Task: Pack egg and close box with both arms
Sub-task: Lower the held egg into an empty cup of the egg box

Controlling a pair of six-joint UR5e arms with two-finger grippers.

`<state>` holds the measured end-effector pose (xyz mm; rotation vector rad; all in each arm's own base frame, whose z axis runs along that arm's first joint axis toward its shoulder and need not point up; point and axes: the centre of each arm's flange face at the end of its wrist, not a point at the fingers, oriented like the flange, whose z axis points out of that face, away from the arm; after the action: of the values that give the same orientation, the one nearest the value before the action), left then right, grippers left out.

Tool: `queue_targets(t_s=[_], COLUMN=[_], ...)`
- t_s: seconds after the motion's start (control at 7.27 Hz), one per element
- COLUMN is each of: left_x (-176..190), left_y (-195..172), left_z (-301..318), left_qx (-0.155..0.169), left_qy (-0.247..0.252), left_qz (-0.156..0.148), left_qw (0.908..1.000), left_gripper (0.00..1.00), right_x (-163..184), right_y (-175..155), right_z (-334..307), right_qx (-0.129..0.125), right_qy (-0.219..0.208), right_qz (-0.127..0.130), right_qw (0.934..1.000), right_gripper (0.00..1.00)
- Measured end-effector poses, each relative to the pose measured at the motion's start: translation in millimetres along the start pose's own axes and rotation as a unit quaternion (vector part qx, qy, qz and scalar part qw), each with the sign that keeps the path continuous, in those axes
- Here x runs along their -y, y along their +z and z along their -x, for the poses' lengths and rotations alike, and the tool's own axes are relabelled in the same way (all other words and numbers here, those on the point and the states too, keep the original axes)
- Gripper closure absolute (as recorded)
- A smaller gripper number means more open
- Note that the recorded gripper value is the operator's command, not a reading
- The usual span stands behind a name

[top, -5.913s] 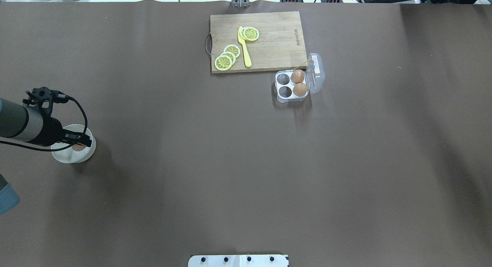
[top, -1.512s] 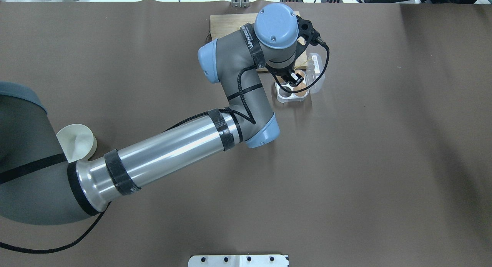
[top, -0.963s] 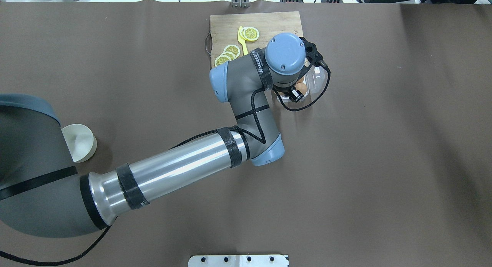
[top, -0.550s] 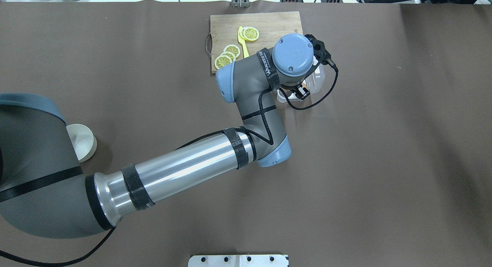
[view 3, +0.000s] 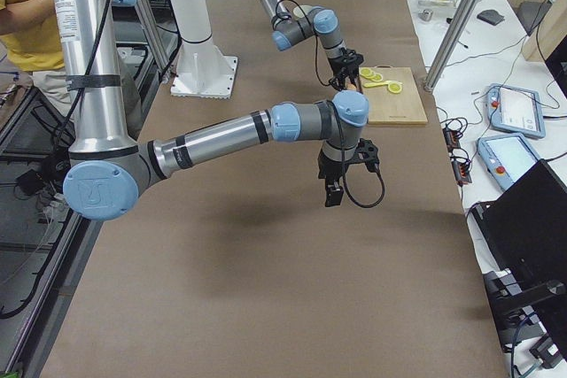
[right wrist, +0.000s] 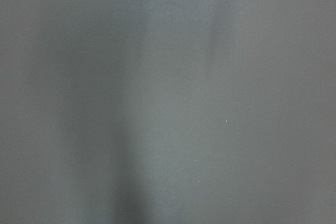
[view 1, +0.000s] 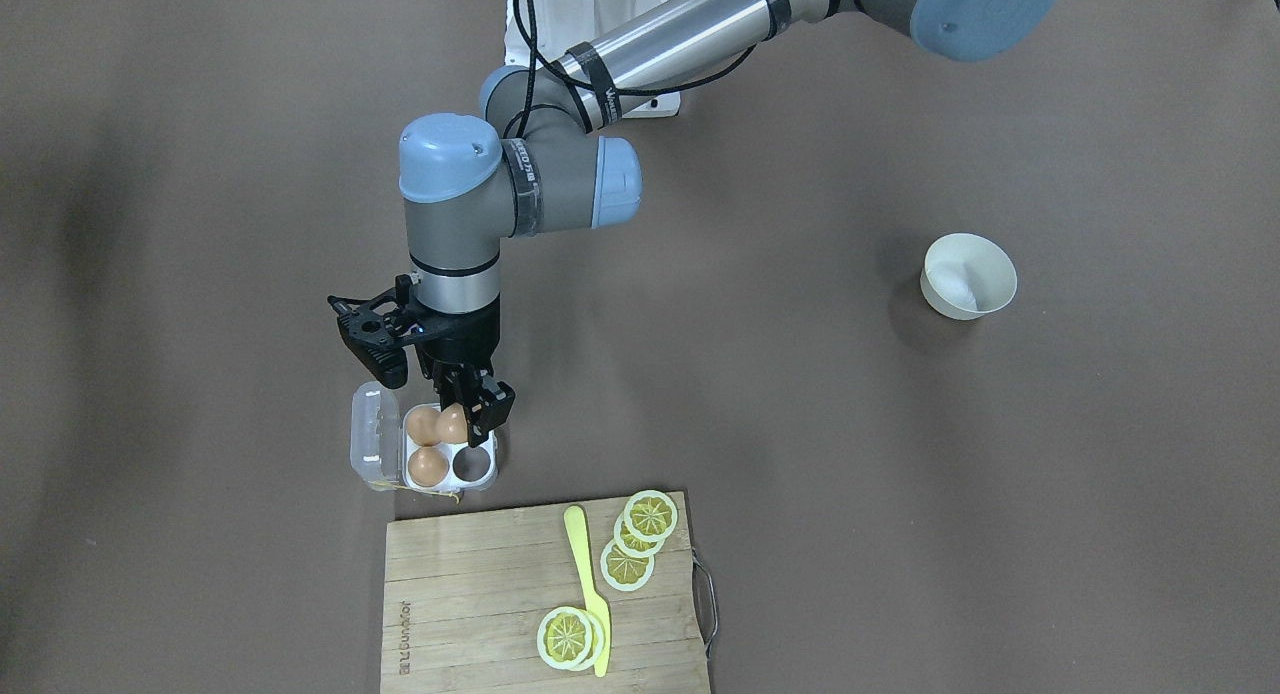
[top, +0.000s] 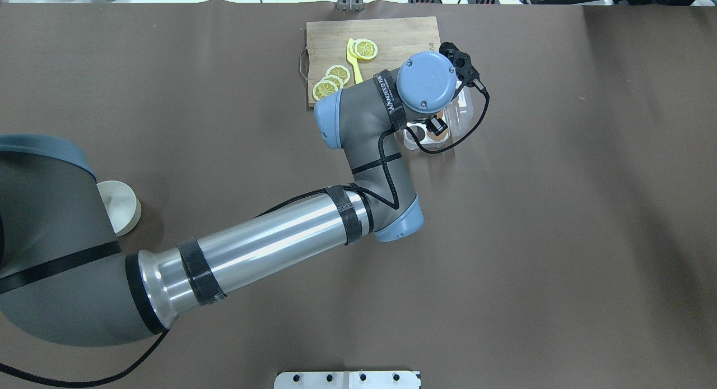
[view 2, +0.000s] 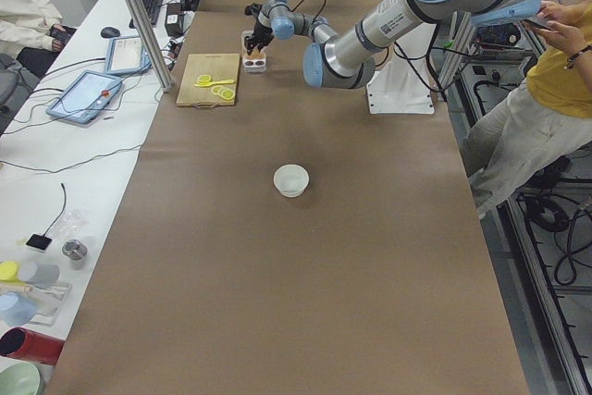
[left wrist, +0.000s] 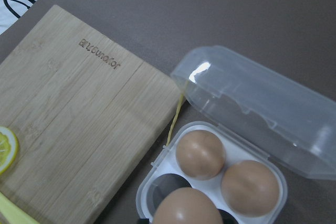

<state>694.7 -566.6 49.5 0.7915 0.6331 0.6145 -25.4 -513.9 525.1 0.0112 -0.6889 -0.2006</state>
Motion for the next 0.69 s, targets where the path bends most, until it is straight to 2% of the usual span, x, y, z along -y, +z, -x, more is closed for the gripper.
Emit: queue_targets(t_s=[0.55,0.69], left_x=[2.6,3.6], left_y=[-0.7,-1.6], left_z=[3.5,3.5], left_qx=[0.01,0.01], left_qy=[0.005,0.005], left_qz=[-0.004,-0.004], left_qw=[0.9999,0.9999], left_gripper=[0.65,0.54], right_x=[0.5,0.6], right_y=[0.4,0.4], right_z=[0.0,-0.2], right_qx=[-0.001,-0.001], right_qy=[0.0,0.0], right_qz=[0.001,0.001], right_qw=[1.0,1.0], right_gripper=[0.0,0.0])
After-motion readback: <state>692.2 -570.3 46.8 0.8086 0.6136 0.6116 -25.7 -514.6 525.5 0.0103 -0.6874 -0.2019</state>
